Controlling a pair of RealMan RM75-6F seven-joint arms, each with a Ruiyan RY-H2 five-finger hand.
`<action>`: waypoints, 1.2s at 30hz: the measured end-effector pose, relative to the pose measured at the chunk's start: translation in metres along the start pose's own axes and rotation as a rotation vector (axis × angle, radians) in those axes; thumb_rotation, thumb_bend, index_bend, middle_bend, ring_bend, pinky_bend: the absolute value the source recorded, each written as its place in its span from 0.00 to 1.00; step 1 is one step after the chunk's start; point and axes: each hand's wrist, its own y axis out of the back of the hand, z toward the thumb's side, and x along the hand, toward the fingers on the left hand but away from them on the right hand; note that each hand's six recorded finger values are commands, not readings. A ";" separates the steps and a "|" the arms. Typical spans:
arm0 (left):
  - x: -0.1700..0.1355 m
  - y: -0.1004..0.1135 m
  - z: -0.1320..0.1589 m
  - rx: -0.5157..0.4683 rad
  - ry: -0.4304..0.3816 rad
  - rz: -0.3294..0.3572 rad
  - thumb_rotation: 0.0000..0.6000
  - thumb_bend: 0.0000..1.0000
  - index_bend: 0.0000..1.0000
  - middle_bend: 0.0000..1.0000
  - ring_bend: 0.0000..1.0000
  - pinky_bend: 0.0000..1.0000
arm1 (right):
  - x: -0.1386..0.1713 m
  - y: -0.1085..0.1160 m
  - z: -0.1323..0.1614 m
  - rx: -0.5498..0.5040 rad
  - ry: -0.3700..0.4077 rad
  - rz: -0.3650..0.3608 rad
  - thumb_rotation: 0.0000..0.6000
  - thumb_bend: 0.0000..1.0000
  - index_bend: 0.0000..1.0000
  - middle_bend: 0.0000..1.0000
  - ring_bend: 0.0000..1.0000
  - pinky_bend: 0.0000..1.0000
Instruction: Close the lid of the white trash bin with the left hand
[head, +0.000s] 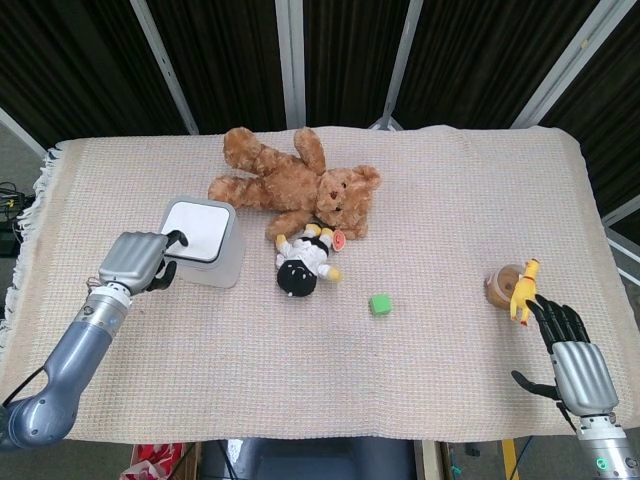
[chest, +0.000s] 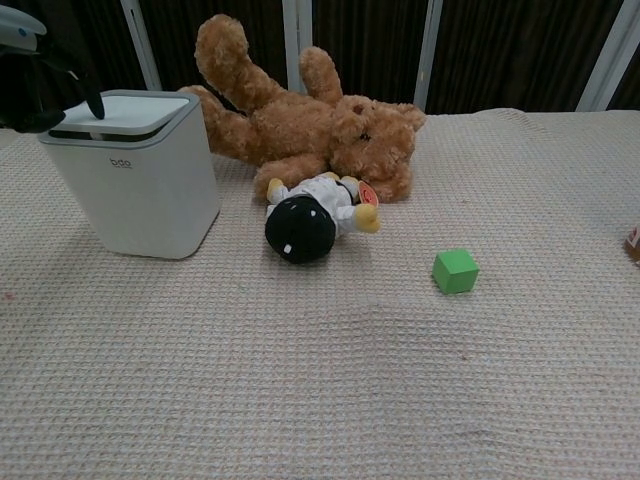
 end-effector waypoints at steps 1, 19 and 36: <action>0.000 -0.001 0.000 0.001 0.000 -0.002 1.00 0.58 0.32 1.00 0.97 0.97 | 0.000 0.000 0.000 0.000 0.000 0.000 1.00 0.19 0.00 0.00 0.00 0.00; 0.000 -0.013 -0.008 0.031 0.027 -0.035 1.00 0.58 0.30 1.00 0.97 0.97 | 0.001 0.000 0.000 -0.012 -0.001 -0.002 1.00 0.19 0.00 0.00 0.00 0.00; -0.049 0.019 -0.024 0.022 -0.053 0.244 1.00 0.20 0.00 0.03 0.08 0.25 | 0.000 0.002 -0.005 0.067 0.004 -0.009 1.00 0.19 0.00 0.00 0.00 0.00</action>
